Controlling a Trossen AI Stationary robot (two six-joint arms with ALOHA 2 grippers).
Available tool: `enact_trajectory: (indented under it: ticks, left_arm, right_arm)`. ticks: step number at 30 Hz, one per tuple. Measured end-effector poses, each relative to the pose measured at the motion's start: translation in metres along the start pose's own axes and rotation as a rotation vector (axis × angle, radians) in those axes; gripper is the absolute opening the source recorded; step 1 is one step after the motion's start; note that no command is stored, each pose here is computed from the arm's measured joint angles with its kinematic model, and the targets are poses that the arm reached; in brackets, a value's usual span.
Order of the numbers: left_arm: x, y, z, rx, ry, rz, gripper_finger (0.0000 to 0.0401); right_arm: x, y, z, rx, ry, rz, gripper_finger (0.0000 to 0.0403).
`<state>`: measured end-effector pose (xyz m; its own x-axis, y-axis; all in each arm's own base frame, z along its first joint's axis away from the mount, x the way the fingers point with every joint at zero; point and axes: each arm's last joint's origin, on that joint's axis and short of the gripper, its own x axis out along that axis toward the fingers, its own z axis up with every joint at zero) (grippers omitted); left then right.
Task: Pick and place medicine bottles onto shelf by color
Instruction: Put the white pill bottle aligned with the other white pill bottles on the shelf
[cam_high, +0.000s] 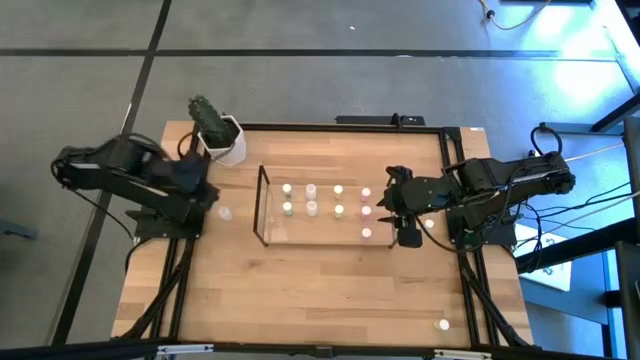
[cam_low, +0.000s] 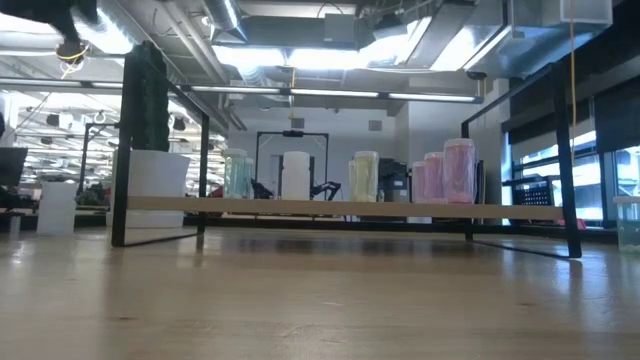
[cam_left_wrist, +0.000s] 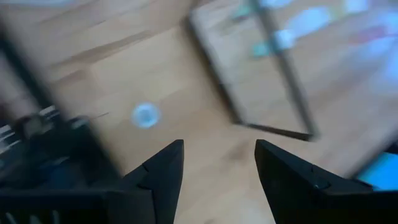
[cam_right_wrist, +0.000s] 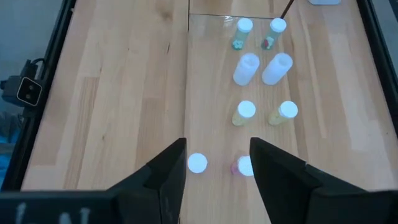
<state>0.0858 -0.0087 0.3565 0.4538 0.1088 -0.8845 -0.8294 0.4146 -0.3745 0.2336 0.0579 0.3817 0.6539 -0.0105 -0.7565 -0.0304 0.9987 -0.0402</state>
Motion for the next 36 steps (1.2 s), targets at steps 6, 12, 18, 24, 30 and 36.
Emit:
enact_trajectory:
  ticks: [6,12,18,24,30,36]
  left_arm:
    - [-0.007,-0.007,0.002,0.124,-0.069,-0.214,0.0191]
    - [0.013,-0.027,0.002,0.313,-0.004,-0.124,0.0191]
    - [0.035,-0.041,0.004,0.298,0.063,0.028,0.0191]
    - [0.046,-0.036,0.009,0.170,0.107,0.209,0.0191]
    - [0.047,-0.030,0.018,0.085,0.095,0.251,0.0191]
    - [0.048,-0.028,0.023,0.221,0.119,0.244,0.0191]
  right_arm:
    - [0.000,0.000,0.000,-0.019,0.000,0.000,0.0178]
    - [0.000,0.000,0.000,-0.079,0.001,0.000,0.0178]
    - [0.000,0.002,0.000,-0.051,0.007,0.076,0.0178]
    - [0.000,0.003,0.004,0.015,-0.037,0.084,0.0178]
    - [-0.001,0.004,0.015,0.078,-0.151,0.083,0.0178]
    - [-0.002,0.004,0.020,0.079,-0.203,0.080,0.0178]
